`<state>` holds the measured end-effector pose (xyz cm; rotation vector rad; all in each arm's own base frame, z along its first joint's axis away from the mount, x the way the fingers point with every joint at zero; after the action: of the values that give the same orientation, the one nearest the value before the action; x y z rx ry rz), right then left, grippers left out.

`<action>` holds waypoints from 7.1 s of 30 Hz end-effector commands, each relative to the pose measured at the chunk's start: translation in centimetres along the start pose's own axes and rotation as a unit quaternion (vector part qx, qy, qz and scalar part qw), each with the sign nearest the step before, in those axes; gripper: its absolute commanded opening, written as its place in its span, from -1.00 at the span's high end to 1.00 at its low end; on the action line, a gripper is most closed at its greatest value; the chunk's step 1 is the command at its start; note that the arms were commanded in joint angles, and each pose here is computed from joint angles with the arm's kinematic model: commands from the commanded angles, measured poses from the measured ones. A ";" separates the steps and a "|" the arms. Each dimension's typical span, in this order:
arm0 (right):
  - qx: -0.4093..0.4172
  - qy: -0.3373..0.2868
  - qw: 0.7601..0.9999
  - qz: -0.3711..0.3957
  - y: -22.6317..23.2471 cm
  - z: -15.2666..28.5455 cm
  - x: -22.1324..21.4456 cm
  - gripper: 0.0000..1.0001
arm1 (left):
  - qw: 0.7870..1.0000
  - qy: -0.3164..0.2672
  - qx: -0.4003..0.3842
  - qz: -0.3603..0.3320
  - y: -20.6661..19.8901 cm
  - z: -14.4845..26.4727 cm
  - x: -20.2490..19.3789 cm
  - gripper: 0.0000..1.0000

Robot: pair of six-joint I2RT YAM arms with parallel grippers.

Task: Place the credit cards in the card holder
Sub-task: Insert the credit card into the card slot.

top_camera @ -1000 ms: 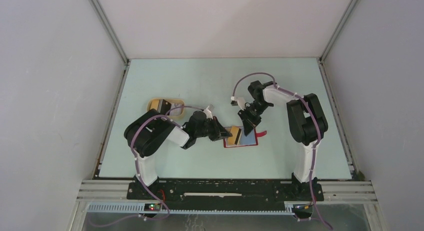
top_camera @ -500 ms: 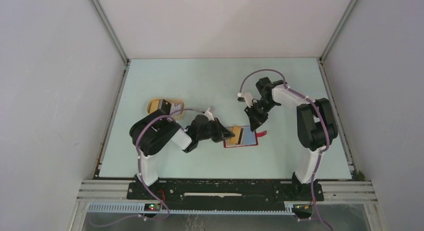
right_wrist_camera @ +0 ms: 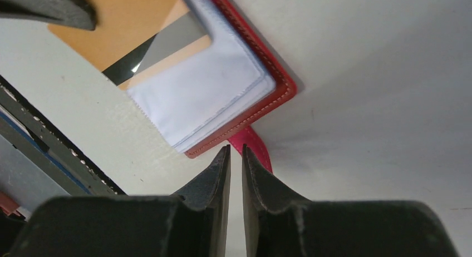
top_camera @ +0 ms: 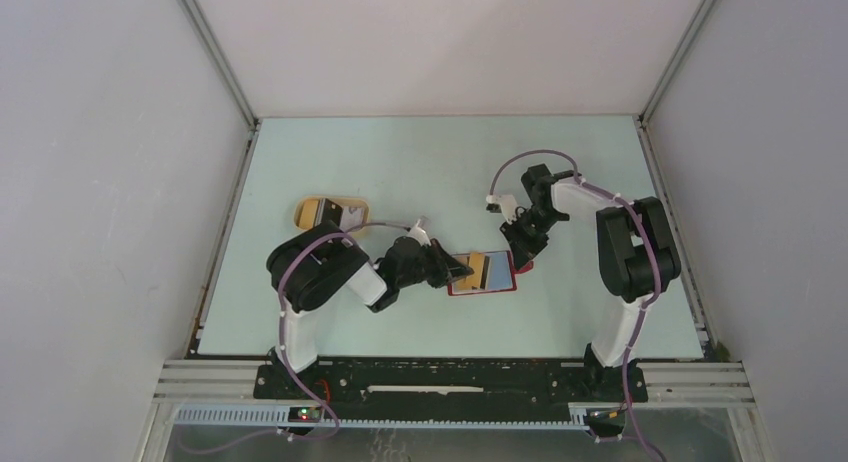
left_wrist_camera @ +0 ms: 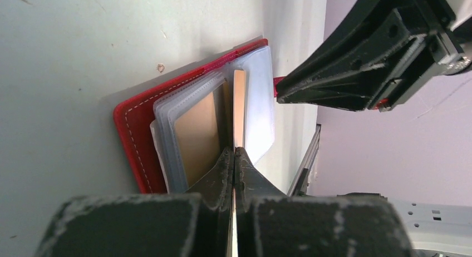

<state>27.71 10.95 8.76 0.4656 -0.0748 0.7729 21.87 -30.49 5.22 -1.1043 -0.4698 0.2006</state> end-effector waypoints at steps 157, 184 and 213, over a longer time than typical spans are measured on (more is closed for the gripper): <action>0.069 0.032 0.997 -0.027 3.2 -2.5 0.6 0.61 | 0.985 -0.155 0.062 0.034 1.2 2.2 -2.6 1.00; 0.061 -0.001 0.998 -0.020 3.2 -0.9 1.0 0.59 | 0.994 -0.095 0.052 0.014 -0.8 1.0 -4.9 0.50; 0.190 -0.148 0.965 -0.101 8.1 -0.1 7.7 0.61 | 0.989 -0.092 0.029 -0.111 -2.5 3.9 -3.7 0.10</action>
<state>27.35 18.49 13.71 0.9459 -0.1523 0.5317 16.54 -30.95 6.66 -0.9645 -0.6536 0.1694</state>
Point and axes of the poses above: each gripper's point midway between its finger pads, its own z axis back along the fingers, its own y axis along the line the jaws close on, x = y × z, the point moved 7 cm from there along z, back along the fingers, and after that the axes turned 2 degrees about -z, right-handed, at the moved point
